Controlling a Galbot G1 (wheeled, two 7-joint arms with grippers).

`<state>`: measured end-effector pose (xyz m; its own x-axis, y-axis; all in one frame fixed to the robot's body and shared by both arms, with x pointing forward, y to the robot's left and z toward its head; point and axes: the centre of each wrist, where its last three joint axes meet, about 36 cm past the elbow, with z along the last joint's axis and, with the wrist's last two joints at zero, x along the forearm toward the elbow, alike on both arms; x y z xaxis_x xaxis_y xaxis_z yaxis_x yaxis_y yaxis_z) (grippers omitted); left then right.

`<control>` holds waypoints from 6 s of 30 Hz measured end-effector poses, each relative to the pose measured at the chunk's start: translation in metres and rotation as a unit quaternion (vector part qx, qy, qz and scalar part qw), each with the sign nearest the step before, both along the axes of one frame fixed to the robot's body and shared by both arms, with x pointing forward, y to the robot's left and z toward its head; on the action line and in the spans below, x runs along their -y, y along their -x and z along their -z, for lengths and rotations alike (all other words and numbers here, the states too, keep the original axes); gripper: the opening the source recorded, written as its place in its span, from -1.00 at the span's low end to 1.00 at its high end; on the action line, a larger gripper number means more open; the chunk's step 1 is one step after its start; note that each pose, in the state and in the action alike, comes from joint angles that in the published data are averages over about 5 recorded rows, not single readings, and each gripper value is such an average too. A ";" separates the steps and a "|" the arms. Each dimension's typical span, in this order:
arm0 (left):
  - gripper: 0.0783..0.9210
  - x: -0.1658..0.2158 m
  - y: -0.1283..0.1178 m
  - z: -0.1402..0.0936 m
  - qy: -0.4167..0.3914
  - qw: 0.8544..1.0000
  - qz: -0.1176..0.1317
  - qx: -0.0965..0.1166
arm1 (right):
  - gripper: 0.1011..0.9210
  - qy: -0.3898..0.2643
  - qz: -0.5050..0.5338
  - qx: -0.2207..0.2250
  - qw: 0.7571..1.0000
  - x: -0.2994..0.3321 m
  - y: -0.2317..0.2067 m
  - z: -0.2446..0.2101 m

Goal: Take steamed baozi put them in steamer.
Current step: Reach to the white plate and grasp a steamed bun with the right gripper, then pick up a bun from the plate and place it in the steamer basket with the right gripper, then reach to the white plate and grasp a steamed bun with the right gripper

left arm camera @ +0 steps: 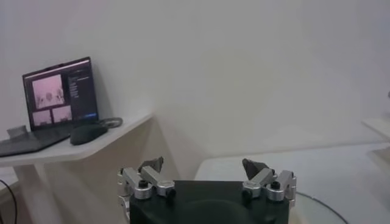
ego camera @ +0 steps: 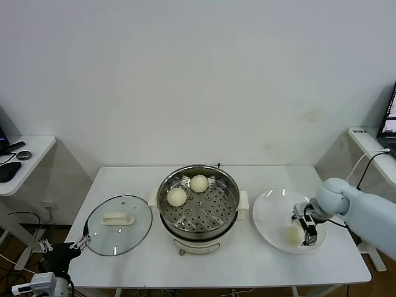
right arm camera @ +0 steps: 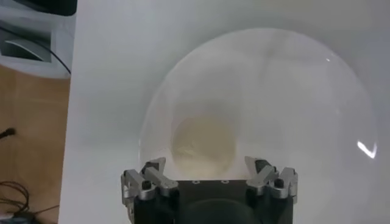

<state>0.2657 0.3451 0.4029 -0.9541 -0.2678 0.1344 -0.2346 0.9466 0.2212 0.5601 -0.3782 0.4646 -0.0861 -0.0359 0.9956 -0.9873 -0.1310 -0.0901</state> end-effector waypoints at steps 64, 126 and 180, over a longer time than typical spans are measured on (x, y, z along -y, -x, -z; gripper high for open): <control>0.77 -0.009 -0.007 -0.007 0.000 1.000 -0.012 0.017 | -0.11 -0.080 -0.514 0.047 0.853 -0.323 -0.055 -0.184; 0.77 -0.003 -0.023 -0.002 0.001 1.000 0.014 0.018 | 0.76 -0.042 -0.007 0.085 0.996 0.002 -0.046 -0.155; 0.77 -0.008 -0.014 0.006 -0.003 1.000 -0.005 0.009 | -0.20 0.011 0.076 0.048 0.996 0.061 -0.057 0.001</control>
